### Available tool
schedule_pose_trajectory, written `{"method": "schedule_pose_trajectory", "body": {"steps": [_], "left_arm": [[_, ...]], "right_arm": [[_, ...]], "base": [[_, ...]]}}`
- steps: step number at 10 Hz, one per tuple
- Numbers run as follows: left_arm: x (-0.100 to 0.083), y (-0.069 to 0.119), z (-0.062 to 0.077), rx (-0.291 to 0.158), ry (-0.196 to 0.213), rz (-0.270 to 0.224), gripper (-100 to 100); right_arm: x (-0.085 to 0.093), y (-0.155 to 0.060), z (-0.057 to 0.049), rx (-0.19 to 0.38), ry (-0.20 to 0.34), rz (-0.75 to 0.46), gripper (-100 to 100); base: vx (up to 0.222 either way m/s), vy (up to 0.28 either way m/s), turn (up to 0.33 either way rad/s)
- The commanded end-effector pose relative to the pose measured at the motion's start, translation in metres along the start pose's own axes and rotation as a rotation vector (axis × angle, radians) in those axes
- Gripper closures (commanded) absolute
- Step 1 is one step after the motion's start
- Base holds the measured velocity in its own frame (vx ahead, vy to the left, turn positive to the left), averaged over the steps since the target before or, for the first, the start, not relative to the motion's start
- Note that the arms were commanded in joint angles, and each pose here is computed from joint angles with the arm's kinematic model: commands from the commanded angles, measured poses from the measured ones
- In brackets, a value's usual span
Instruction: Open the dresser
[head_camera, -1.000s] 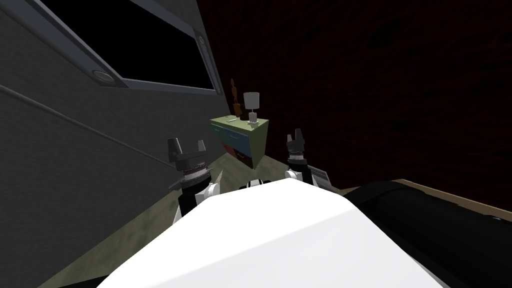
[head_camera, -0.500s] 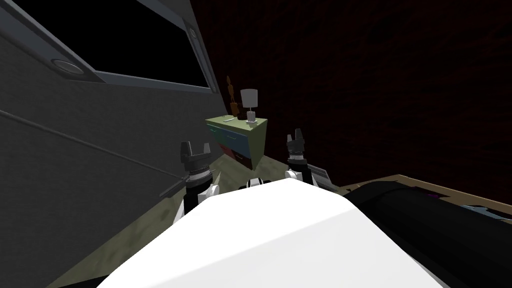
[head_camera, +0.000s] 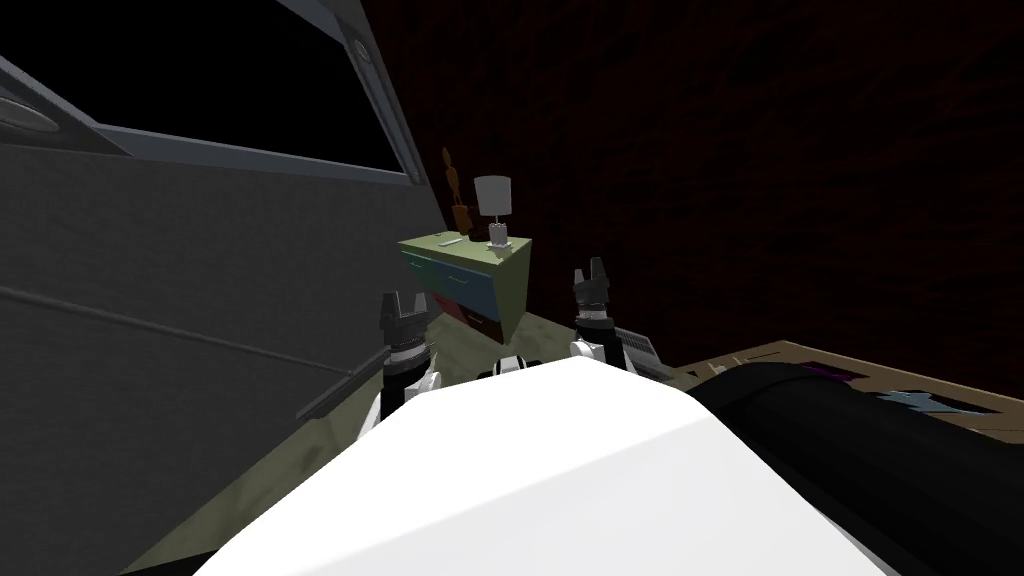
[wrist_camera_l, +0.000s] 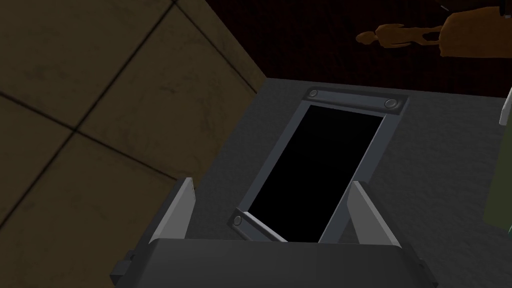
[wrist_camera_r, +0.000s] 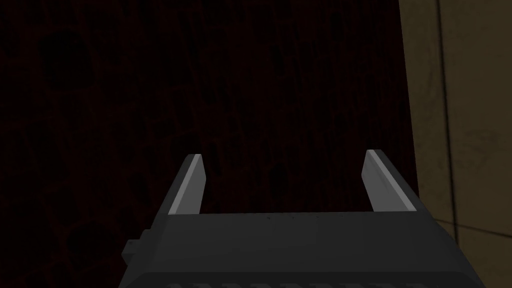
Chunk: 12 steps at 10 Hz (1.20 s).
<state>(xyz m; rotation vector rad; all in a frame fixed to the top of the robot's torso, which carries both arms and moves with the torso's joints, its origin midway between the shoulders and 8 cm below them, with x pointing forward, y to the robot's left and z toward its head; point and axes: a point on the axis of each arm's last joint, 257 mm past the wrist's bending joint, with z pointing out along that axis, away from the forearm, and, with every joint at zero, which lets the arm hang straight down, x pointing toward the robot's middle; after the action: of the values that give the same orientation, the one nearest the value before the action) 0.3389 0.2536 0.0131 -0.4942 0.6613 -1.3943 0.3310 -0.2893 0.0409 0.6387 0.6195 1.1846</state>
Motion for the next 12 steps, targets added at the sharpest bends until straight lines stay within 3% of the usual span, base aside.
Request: {"method": "schedule_pose_trajectory", "body": {"steps": [1, 12], "left_arm": [[0.003, 0.013, -0.013, -0.012, 0.016, 0.042, -100], [0.02, 0.073, -0.08, -0.08, 0.091, 0.194, -100]], "right_arm": [[0.0, 0.0, 0.0, 0.0, 0.0, 0.0, 0], [0.0, 0.0, 0.0, 0.0, 0.0, 0.0, 0]], "base": [[0.112, 0.058, -0.113], [0.108, 0.065, -0.134]]}}
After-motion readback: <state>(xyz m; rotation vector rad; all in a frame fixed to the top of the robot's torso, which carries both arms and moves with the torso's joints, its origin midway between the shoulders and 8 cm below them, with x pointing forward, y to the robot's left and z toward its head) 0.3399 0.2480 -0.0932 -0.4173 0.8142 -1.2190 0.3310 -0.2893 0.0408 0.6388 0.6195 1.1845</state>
